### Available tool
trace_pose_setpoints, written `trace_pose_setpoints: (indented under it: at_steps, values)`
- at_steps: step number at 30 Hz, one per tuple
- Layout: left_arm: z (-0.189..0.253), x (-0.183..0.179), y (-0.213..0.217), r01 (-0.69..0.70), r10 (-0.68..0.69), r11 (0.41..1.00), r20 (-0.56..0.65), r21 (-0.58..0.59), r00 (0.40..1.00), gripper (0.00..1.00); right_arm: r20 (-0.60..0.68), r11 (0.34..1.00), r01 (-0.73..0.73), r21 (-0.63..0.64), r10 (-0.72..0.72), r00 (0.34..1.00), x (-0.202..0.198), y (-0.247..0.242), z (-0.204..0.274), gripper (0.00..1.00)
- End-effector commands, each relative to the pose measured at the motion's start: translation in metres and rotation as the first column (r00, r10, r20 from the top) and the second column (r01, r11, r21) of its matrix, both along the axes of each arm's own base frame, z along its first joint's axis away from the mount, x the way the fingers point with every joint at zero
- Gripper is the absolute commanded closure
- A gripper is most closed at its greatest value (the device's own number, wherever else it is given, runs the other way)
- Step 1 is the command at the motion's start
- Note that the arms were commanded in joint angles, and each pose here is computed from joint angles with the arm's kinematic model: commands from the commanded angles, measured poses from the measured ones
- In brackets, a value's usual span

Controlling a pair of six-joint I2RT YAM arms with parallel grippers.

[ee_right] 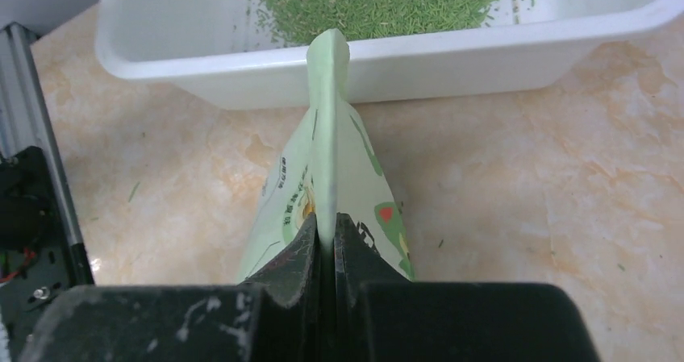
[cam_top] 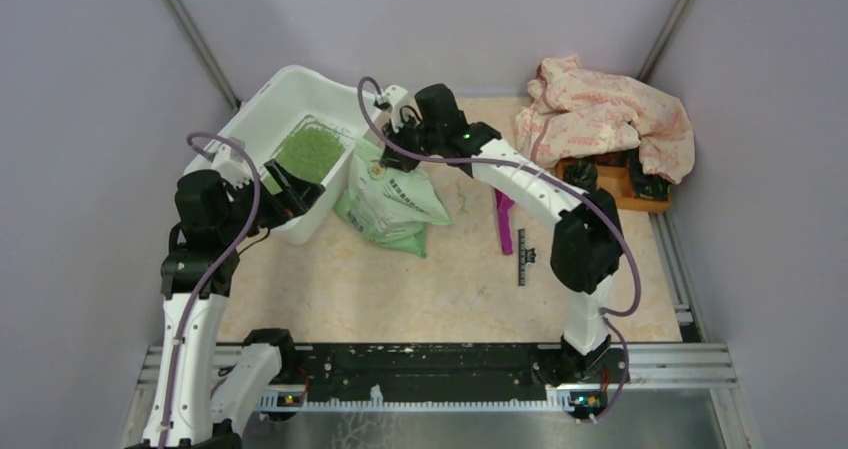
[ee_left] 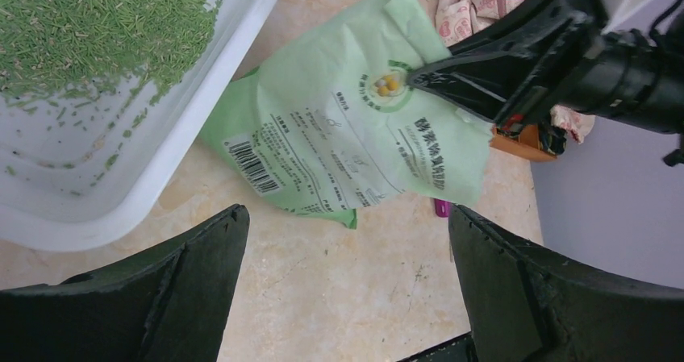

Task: Fill the litter box with clean litter
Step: Close the cat litter bag at the center of the board.

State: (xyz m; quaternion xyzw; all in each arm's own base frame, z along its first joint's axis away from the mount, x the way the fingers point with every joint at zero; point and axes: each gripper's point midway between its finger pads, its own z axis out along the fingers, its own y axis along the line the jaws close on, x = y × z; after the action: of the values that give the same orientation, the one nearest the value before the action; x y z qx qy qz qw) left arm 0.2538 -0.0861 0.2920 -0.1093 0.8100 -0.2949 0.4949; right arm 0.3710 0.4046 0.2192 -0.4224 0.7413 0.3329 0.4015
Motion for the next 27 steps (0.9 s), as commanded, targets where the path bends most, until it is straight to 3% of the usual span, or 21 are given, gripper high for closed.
trace_pose_setpoints:
  at_steps: [1,7,13,20,27]
  values:
    - [0.014,-0.007,-0.003,0.022,-0.021,1.0,0.039,-0.011,0.999,0.01,0.219,0.967,0.029,0.255,-0.086,0.972,-0.023,-0.02,0.171,1.0]
    - [0.011,-0.012,-0.005,0.03,-0.029,0.999,0.042,-0.021,0.999,0.01,0.239,0.932,0.031,0.362,-0.125,0.963,-0.057,-0.044,0.24,1.0]
    - [0.011,-0.015,-0.006,0.034,-0.032,0.999,0.044,-0.028,0.998,0.01,0.228,0.919,0.032,0.393,-0.13,0.965,-0.076,-0.05,0.272,1.0]
    - [0.01,-0.017,-0.006,0.031,-0.03,0.999,0.041,-0.029,0.999,0.01,0.094,0.95,0.113,0.29,-0.146,0.985,-0.079,-0.037,0.244,1.0]
    - [0.003,-0.016,-0.007,0.037,-0.037,0.999,0.026,-0.034,0.999,0.01,0.0,0.986,0.134,0.101,-0.135,0.991,-0.083,-0.018,0.17,1.0]
